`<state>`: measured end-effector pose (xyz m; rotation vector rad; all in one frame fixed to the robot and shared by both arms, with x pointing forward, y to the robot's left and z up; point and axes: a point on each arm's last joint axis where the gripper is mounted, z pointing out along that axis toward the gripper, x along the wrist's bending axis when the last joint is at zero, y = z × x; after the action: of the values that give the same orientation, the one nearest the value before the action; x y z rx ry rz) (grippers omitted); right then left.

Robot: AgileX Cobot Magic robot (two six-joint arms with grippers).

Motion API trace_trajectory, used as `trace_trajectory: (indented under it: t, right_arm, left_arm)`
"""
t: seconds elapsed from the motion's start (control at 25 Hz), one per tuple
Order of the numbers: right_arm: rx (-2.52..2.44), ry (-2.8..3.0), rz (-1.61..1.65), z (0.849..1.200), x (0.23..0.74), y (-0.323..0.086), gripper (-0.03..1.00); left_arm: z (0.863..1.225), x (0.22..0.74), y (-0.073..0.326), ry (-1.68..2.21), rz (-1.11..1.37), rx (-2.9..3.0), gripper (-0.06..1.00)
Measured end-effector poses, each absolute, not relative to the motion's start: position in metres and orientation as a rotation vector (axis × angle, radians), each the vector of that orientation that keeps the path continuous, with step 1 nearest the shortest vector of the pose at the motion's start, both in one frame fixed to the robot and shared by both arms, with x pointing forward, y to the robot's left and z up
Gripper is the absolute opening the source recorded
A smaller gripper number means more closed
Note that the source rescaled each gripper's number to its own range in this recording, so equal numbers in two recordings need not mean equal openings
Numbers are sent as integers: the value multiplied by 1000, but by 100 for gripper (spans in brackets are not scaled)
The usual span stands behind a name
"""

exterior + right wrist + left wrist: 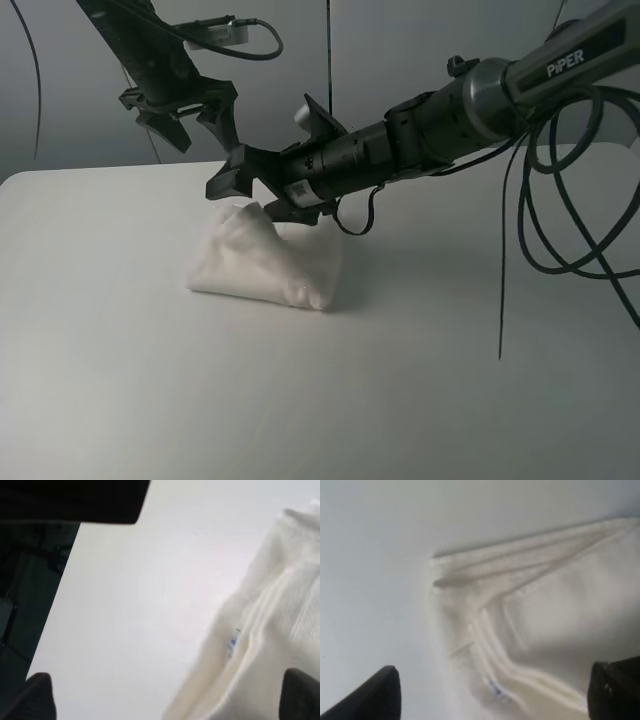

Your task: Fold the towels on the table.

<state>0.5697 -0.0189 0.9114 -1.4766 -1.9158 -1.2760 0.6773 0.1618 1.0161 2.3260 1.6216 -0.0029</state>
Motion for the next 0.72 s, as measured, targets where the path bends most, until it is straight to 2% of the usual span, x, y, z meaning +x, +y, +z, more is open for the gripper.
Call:
trace_trajectory:
  t: [0.36, 0.48, 0.64, 0.72]
  right_arm:
    - [-1491, -1954, -1270, 909, 568, -16, 99]
    - [-1476, -2068, -1226, 910, 567, -20, 99]
    - [-1466, -2339, -1197, 938, 566, -34, 99]
    - [-1403, -2490, -1216, 966, 562, -43, 99]
  left_arm:
    - [1017, 677, 162, 1607, -2, 2338, 96]
    - [1027, 674, 163, 1553, 28, 2352, 96]
    - [1061, 664, 169, 1487, 147, 2356, 96]
    - [1083, 656, 175, 1467, 233, 2352, 96]
